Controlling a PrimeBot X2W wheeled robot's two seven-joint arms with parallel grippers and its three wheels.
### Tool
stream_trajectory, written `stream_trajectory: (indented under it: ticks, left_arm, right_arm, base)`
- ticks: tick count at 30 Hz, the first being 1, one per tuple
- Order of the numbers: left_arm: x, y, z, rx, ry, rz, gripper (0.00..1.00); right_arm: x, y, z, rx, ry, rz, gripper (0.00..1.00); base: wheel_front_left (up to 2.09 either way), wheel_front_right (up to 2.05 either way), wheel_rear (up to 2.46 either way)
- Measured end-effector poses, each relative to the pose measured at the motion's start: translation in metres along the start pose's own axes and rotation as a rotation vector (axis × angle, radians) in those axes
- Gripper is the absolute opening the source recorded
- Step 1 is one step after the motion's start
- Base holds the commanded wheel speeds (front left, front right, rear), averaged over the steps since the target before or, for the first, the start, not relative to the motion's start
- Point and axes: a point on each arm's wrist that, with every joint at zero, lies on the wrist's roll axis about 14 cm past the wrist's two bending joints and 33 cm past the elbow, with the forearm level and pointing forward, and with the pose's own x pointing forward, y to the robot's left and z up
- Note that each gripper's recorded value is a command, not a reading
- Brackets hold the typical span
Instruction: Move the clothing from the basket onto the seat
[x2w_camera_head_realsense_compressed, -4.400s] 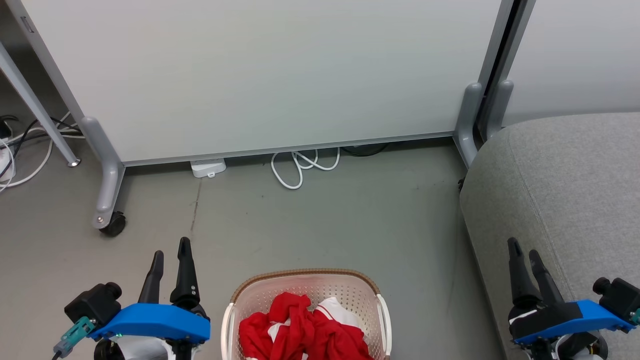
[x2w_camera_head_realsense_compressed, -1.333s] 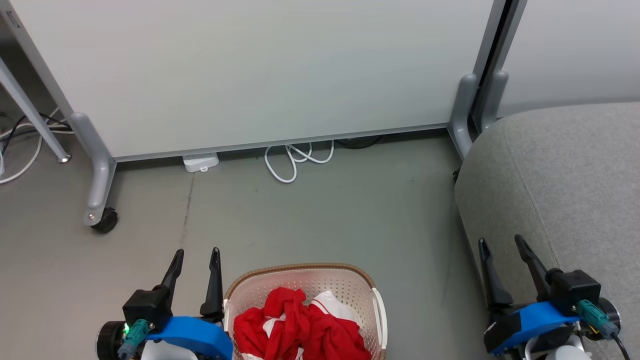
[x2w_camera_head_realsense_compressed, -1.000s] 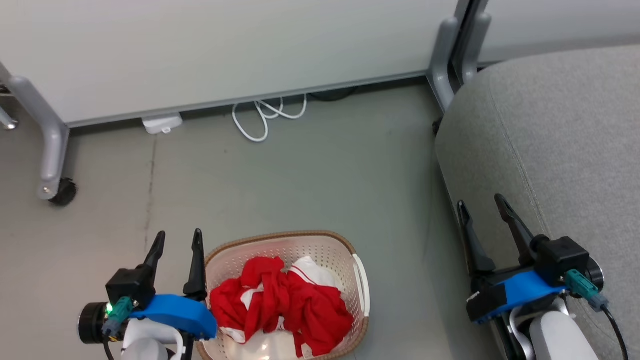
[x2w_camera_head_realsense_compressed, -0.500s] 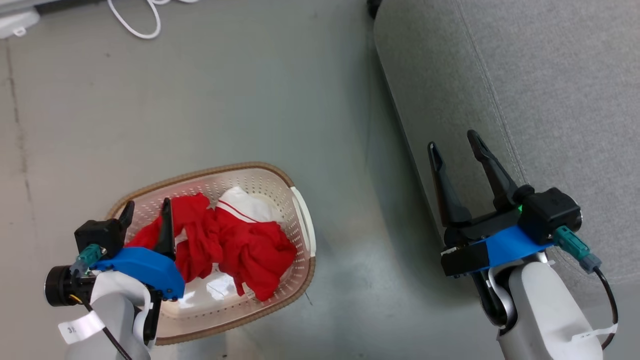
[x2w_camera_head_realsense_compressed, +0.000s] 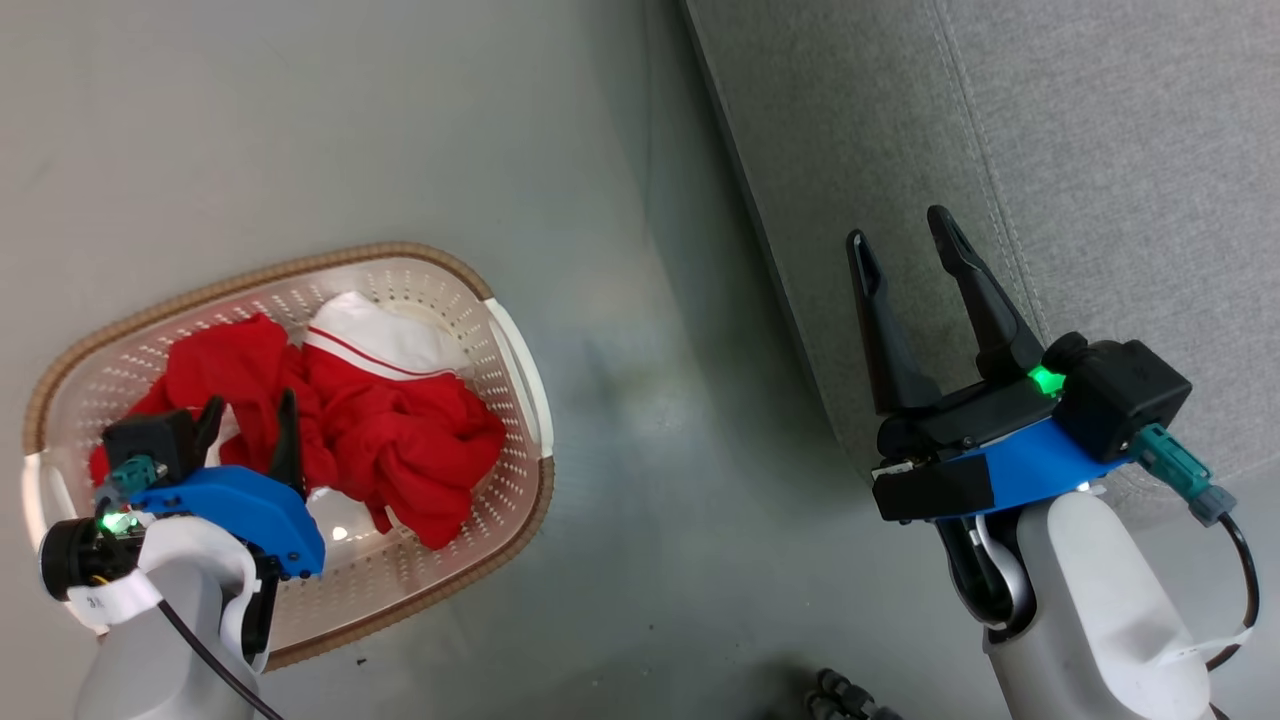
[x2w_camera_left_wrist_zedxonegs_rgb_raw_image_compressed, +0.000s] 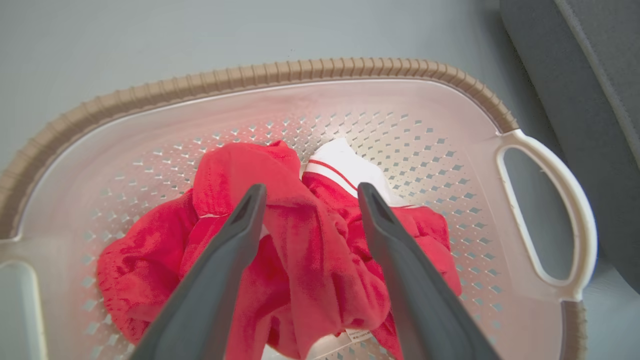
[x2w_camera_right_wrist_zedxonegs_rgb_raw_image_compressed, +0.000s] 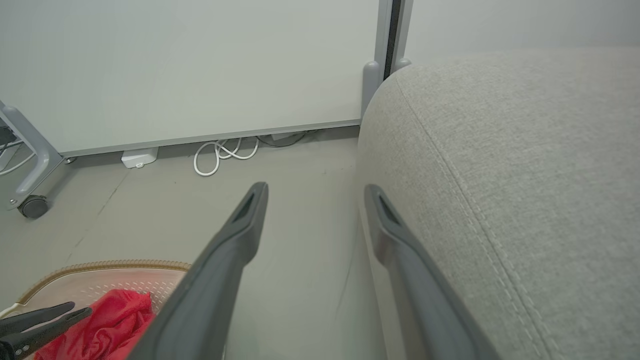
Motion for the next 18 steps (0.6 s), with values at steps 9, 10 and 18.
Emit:
stream_trajectory:
  ticks: [9, 10, 18]
  left_arm:
    - [0.015, 0.016, -0.026, -0.051, 0.103, 0.064, 1.0]
    - [0.017, 0.019, -0.035, -0.062, 0.139, 0.08, 1.0]
    - [0.018, 0.016, -0.055, -0.104, 0.235, 0.088, 0.08]
  right_arm:
    - [0.005, -0.01, -0.009, 0.011, 0.014, -0.028, 1.0]
    - [0.006, -0.011, -0.01, 0.011, 0.018, -0.03, 1.0]
    - [0.006, -0.014, -0.014, 0.022, 0.027, -0.041, 1.0]
  base:
    - [0.0, 0.0, 0.0]
    - [0.0, 0.0, 0.0]
    - [0.0, 0.0, 0.0]
